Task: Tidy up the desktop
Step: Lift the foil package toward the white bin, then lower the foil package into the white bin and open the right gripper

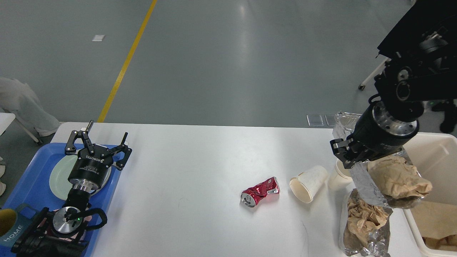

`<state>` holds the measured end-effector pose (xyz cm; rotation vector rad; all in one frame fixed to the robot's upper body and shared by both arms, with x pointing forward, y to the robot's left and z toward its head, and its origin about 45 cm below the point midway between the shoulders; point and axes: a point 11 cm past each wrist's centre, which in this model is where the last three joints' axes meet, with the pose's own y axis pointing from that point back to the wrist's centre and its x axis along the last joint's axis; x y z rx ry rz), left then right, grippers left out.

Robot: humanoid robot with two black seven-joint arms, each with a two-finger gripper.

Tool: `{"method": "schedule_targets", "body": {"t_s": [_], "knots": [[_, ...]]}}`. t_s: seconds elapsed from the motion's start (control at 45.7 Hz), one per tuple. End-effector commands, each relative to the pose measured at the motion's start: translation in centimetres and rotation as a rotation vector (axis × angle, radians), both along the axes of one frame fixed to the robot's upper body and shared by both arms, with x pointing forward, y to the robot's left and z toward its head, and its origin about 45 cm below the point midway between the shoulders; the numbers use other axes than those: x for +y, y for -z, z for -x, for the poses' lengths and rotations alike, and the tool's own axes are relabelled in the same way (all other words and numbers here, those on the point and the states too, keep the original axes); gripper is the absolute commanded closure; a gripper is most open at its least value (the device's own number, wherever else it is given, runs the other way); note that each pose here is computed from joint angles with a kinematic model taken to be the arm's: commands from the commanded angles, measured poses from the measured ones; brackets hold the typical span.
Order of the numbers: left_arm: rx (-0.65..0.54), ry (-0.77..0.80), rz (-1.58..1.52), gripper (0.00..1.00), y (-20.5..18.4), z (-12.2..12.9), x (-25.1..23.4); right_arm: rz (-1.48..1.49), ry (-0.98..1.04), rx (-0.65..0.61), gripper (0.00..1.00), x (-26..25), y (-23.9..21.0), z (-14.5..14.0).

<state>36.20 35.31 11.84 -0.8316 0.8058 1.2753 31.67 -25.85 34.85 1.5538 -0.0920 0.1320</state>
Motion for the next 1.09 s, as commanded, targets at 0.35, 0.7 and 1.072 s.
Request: {"method": "schedule_targets", "body": {"t_s": [0.35, 0.7, 1.072], "knots": [[-0.001, -0.001, 0.000, 0.03, 0.0, 0.0, 0.0, 0.120, 0.394, -0.175, 1.00, -20.5, 6.0, -4.6], [-0.001, -0.001, 0.000, 0.03, 0.0, 0.0, 0.0, 0.226, 0.457, -0.349, 1.00, -28.7, 20.4, -1.7], [-0.001, -0.001, 0.000, 0.03, 0.0, 0.0, 0.0, 0.346, 0.356, -0.423, 1.00, -28.9, 29.4, 2.4]]}}
